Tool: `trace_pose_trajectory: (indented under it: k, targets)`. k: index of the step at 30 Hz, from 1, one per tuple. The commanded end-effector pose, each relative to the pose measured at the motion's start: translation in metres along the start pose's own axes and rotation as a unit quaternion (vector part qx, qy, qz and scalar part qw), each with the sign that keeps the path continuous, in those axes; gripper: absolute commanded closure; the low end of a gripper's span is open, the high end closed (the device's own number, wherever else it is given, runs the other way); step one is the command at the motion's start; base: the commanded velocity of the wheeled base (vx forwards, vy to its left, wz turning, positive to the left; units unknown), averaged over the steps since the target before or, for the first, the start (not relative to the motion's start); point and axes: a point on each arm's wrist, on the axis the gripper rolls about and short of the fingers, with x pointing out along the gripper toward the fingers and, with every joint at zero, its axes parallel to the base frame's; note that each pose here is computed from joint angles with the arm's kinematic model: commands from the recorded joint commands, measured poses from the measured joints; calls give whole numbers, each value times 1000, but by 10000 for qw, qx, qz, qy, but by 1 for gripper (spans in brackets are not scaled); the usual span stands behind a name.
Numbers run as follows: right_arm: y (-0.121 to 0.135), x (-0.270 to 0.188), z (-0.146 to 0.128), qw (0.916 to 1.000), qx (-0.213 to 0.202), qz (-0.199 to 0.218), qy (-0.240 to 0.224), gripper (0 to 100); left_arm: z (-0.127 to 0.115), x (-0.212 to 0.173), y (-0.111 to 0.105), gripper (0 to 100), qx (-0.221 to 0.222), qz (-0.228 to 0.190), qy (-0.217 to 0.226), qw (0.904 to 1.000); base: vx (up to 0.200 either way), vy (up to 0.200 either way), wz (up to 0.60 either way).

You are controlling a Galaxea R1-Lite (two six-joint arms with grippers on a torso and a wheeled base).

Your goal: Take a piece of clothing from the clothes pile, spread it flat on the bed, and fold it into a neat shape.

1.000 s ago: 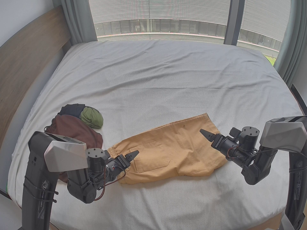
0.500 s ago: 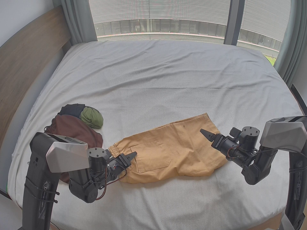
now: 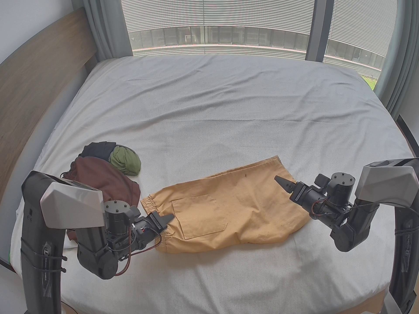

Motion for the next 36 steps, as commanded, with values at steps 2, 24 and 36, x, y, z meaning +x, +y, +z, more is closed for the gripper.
trace_pose_trajectory:
  k: [2,24,36]
  targets:
    - [-3,1,-2,10000,11,-35,28,0,12,-20,-3,100,-49,-50,41,10000,0,0,0]
    - [-1,2,-12,9998,20,-34,175,0,58,-90,35,100,43,218,-126,9997,0,0,0]
    - [-1,1,-13,9998,27,-38,192,0,66,-101,38,100,100,206,-210,9995,0,0,0]
